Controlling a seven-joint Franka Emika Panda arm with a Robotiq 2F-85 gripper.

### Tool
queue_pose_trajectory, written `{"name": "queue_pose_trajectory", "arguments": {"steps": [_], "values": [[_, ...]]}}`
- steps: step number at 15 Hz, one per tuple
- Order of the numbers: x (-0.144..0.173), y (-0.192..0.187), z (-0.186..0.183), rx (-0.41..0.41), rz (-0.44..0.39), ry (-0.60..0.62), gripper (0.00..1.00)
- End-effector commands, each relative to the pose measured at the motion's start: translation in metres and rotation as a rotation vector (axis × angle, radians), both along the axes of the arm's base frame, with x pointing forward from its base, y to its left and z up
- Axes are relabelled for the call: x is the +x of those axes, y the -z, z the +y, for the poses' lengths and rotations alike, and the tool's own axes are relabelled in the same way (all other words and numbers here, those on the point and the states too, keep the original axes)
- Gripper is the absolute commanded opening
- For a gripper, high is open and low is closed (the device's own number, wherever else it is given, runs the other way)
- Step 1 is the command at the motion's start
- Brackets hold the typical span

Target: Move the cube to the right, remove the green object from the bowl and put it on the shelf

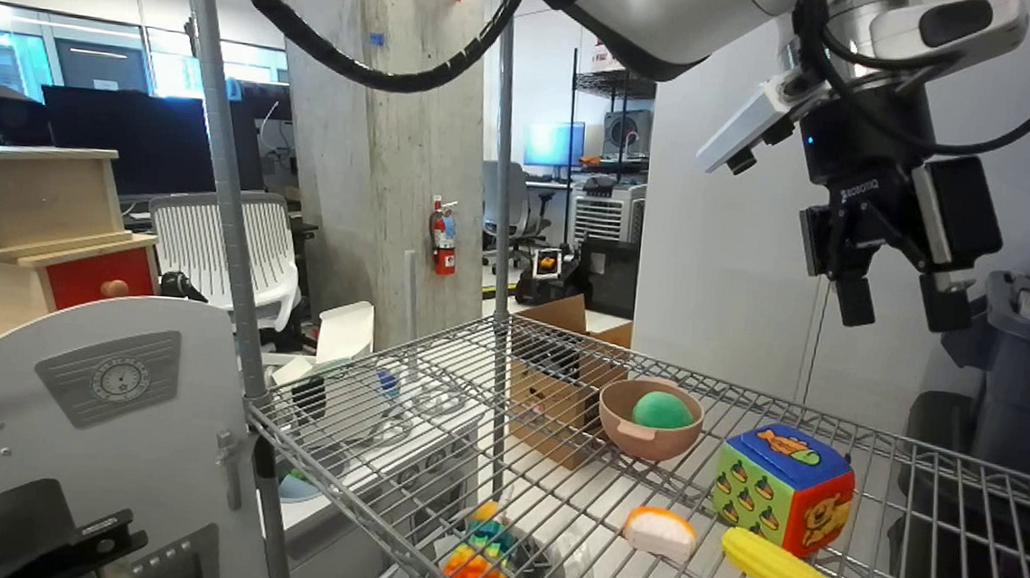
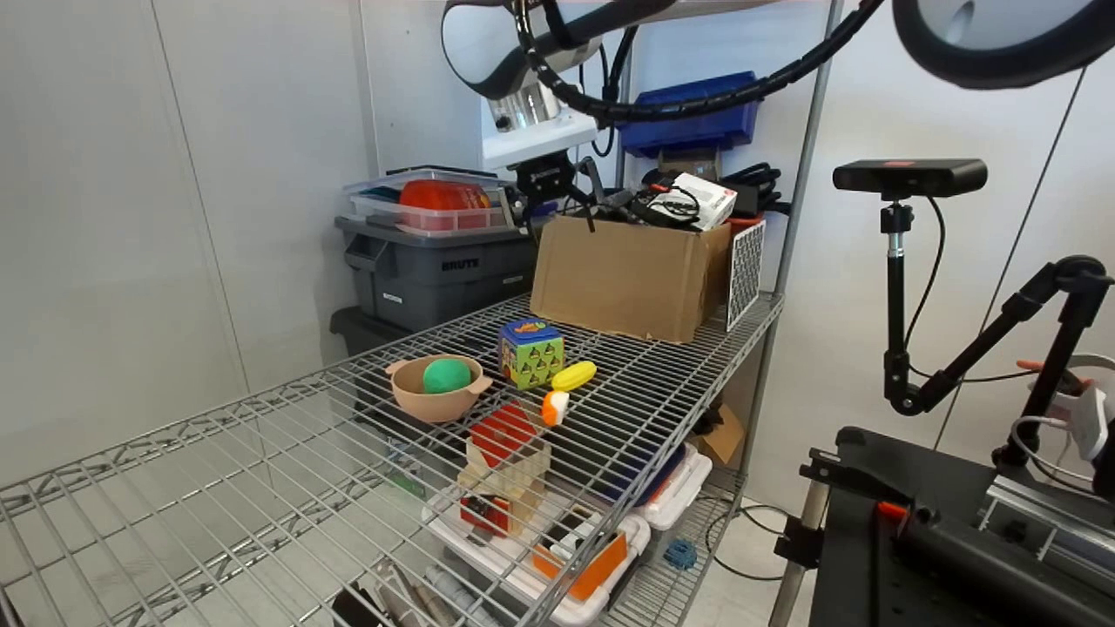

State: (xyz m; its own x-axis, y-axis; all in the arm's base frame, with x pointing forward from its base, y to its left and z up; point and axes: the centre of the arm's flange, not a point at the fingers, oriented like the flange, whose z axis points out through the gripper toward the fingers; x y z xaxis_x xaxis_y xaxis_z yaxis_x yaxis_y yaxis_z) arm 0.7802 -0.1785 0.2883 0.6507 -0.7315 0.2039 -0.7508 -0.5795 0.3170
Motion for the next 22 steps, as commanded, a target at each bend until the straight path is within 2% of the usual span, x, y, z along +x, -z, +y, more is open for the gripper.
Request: {"name": "queue_pose_trajectory", "arguments": {"steps": [1, 3, 7, 10, 13, 17, 22], "values": [[0.075, 0.002, -0.002, 0.059, 0.054, -0.045, 1.00], [0.073, 0.021, 0.022, 0.078, 0.096, -0.103, 1.00], [0.064, 0.072, 0.092, 0.169, 0.227, -0.265, 1.00], [0.068, 0.098, 0.138, 0.177, 0.256, -0.338, 1.00], [0.071, 0.109, 0.169, 0.174, 0.226, -0.376, 1.00], [0.075, 0.112, 0.185, 0.183, 0.208, -0.409, 1.00], [0.085, 0.113, 0.194, 0.173, 0.089, -0.440, 1.00]]}}
